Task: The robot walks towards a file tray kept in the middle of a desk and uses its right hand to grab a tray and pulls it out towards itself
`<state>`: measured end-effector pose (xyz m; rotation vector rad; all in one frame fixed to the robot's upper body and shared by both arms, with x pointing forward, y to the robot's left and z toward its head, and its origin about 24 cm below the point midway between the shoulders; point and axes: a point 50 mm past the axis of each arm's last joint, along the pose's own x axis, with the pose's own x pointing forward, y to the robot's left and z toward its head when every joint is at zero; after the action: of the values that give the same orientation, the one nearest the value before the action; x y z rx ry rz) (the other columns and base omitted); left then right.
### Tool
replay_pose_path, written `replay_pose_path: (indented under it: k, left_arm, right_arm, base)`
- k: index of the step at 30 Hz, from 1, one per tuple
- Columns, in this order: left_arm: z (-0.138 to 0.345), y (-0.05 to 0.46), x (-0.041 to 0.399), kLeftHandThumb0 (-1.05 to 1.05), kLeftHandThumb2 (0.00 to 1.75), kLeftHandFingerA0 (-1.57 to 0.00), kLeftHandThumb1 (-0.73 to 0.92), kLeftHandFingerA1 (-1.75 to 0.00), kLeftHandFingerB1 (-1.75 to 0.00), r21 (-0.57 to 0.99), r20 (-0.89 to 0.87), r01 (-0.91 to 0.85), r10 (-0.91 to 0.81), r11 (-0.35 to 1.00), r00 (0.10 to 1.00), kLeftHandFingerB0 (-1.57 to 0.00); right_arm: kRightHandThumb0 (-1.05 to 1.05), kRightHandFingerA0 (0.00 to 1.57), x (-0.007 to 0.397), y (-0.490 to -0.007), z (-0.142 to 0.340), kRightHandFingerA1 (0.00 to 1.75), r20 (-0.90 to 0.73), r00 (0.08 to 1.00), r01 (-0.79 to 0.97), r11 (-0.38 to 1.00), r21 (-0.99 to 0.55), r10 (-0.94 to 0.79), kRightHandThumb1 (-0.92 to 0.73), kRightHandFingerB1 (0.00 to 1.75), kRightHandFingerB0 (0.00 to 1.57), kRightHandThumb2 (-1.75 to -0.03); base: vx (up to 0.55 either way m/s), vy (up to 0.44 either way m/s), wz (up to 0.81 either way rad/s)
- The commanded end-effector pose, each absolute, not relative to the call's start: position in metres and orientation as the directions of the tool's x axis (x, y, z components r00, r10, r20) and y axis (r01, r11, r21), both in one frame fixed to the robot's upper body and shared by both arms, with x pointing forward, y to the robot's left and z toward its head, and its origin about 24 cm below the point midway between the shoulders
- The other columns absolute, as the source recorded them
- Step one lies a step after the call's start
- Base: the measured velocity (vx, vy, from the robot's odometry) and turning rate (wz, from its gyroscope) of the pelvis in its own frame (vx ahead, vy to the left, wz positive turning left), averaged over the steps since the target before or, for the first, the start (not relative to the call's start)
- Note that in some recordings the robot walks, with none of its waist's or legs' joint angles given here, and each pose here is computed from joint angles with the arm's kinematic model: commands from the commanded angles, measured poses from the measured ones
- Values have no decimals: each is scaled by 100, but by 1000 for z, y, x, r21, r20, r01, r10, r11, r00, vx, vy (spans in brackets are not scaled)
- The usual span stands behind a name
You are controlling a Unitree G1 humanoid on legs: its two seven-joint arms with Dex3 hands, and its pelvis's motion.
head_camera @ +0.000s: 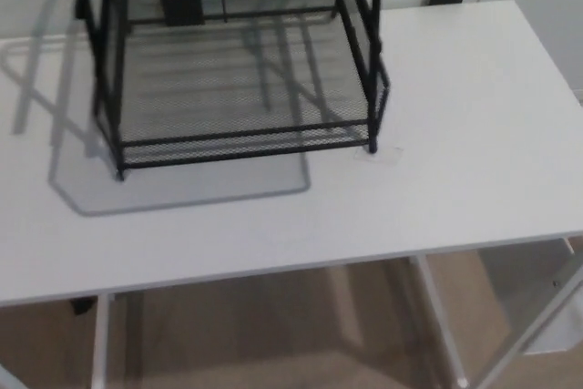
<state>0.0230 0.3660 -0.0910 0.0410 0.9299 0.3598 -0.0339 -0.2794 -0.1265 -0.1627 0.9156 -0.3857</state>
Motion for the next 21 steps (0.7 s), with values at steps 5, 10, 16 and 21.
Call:
replay_pose_path:
  k: [5,10,16,21]
  left_arm:
    - [-89,369,24,-6,89,-19,43,-54,-50,193,-779,-289,325,938,536,-15]
    - [-89,368,25,-7,89,-19,45,-54,-49,200,-779,-269,320,942,539,-14]
    - [-89,368,28,-9,89,-21,44,-54,-50,211,-775,-245,315,946,548,-14]
    - [-90,368,28,-9,89,-23,44,-55,-50,210,-780,-239,310,948,544,-16]
  right_arm:
    - [-27,49,-32,-286,-122,69,-705,569,271,906,-324,-423,-64,43,34,-59]
    - [-25,49,-31,-287,-123,71,-711,566,265,909,-323,-418,-65,42,33,-59]
    - [-27,50,-30,-286,-123,69,-707,566,262,906,-333,-424,-65,43,34,-59]
    - [-25,51,-29,-285,-123,72,-701,570,275,903,-329,-429,-65,45,37,-58]
  base:
    - [31,-40,-1]
    - [-3,84,-9]
    - [48,225,-4]
    - [29,1,3]
